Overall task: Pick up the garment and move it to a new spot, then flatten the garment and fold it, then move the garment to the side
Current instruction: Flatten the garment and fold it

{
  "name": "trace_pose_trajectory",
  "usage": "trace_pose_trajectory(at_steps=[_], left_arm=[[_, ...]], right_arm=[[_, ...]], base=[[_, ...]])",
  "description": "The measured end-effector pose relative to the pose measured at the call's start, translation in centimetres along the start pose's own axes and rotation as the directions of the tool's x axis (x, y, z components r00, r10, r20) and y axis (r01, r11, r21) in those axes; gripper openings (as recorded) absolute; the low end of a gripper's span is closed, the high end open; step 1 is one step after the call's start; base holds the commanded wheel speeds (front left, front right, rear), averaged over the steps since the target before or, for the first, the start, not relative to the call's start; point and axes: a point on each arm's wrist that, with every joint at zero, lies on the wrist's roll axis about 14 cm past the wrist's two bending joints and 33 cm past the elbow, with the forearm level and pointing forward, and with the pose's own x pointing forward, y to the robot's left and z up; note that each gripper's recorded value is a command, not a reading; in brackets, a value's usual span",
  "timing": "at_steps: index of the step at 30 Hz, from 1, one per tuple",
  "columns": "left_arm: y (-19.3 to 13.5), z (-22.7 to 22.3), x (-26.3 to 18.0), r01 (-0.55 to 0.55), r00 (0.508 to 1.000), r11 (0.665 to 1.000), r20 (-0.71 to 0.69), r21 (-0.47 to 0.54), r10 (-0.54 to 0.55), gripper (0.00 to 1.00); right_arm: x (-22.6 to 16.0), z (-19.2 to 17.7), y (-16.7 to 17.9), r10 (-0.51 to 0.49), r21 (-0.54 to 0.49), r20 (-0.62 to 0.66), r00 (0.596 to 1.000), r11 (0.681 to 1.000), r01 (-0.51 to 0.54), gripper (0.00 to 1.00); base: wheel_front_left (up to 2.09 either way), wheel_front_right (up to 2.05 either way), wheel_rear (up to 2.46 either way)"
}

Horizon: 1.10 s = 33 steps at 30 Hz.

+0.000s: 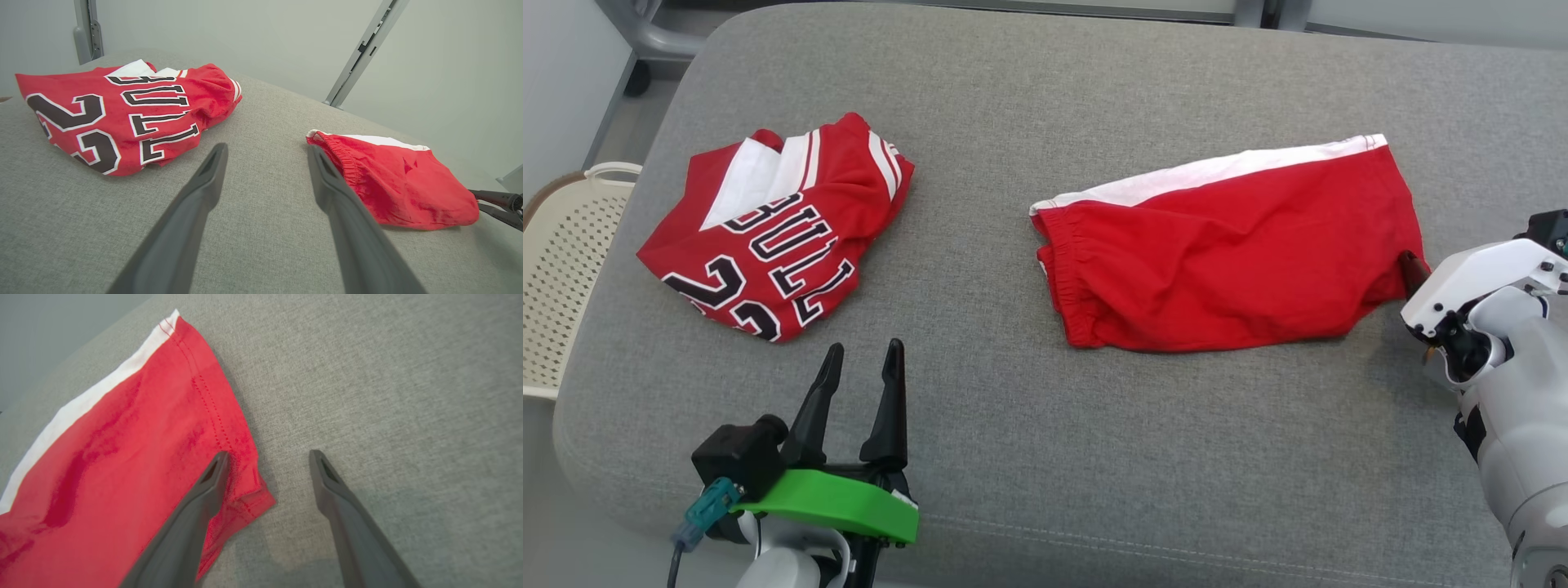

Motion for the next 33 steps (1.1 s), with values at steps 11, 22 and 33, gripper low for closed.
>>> trace_pose_trajectory(at_steps=[11,22,33], left_arm=[[0.2,-0.1,-0.1,-0.011,1.0,1.0,-0.012,0.007,0.012,1.0],[-0.3,0.0,-0.2,0.0,1.0,1.0,-0.009,0.005,0.001,1.0],[-0.7,0.5,-0.5,0.011,1.0,1.0,0.004,0.001,-0.011,1.0]], right_arm=[[1.0,-1.9,0.7,0.002,-0.021,-0.105,0.995,1.0,-0.004,0.24],[0.2,-2.3,0.6,-0.009,-0.046,-0.143,0.99,0.999,0.002,0.0],[-0.7,-2.0,1.4,0.004,-0.041,-0.133,0.991,0.999,-0.01,0.0]], base=[[0.0,0.0,0.0],[0.0,0.0,0.0],[0.0,0.0,0.0]])
